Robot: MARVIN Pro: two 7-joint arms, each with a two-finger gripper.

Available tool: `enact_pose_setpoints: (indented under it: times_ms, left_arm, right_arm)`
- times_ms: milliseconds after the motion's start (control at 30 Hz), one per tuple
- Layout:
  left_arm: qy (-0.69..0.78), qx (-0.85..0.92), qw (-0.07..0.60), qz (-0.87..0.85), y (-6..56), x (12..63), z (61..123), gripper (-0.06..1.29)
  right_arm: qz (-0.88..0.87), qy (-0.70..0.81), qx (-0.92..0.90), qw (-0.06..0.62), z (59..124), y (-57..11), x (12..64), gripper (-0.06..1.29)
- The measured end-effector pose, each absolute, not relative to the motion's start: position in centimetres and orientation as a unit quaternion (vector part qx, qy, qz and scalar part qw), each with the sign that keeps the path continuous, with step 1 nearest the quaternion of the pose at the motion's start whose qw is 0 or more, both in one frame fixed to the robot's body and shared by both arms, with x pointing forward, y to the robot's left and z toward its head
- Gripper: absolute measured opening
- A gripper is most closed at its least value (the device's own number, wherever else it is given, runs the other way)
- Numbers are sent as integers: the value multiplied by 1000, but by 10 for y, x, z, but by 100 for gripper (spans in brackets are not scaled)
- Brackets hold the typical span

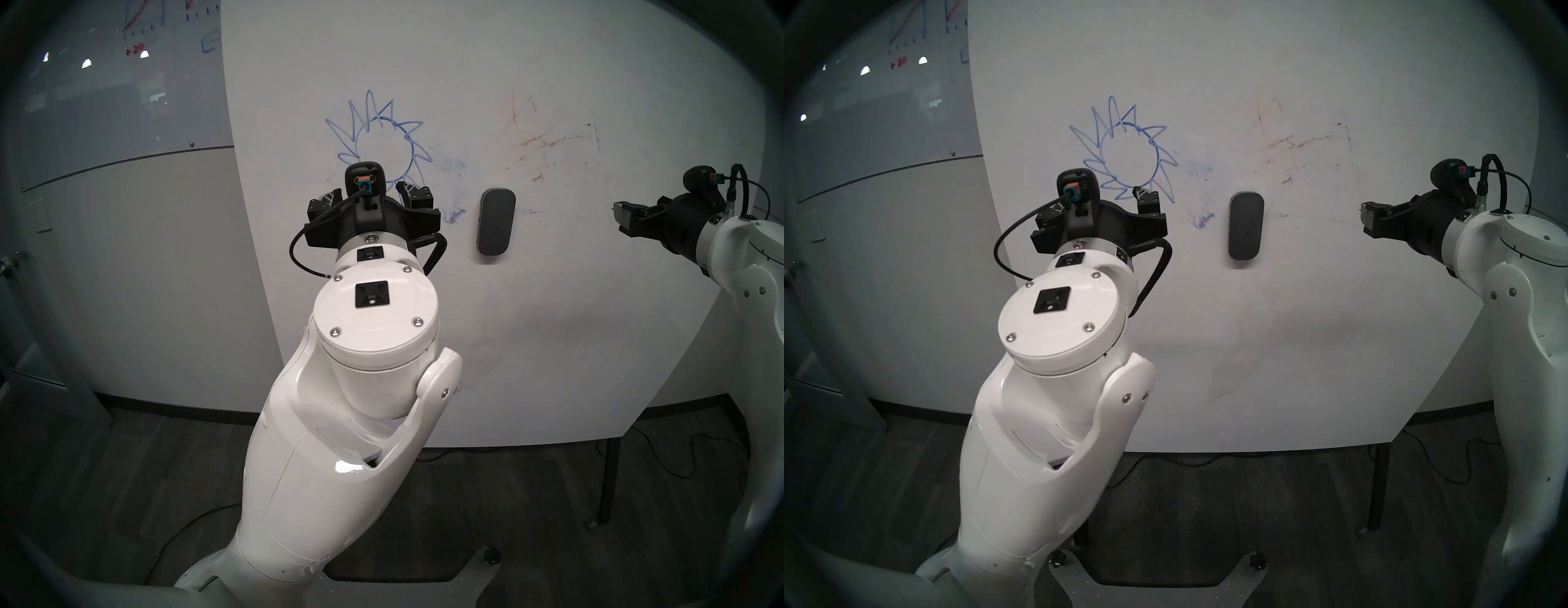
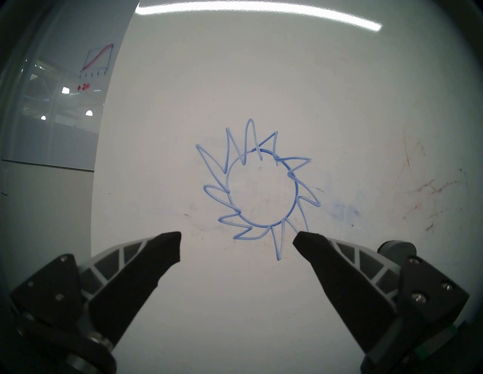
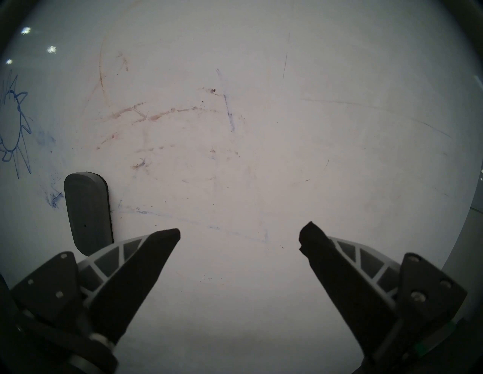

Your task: Erase all marks on the whiteboard with the eraser

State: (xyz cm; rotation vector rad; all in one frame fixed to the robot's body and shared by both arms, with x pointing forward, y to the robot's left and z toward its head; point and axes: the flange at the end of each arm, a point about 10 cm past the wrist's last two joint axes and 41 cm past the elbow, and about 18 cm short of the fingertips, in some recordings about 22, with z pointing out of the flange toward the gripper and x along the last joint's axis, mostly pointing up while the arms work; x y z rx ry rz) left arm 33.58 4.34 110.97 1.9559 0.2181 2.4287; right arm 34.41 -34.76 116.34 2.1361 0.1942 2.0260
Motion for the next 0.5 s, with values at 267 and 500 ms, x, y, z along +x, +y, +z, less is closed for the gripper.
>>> enact_pose_setpoints:
  times_ms: [267, 500]
  left_arm:
    - [65, 626, 10, 777, 42, 337, 1108, 123]
    - [57, 634, 20, 771, 39, 338, 1103, 123]
  right_arm:
    - [683, 65, 721, 95, 1163, -348, 344, 125]
    - [683, 65, 721, 95, 1163, -348, 344, 125]
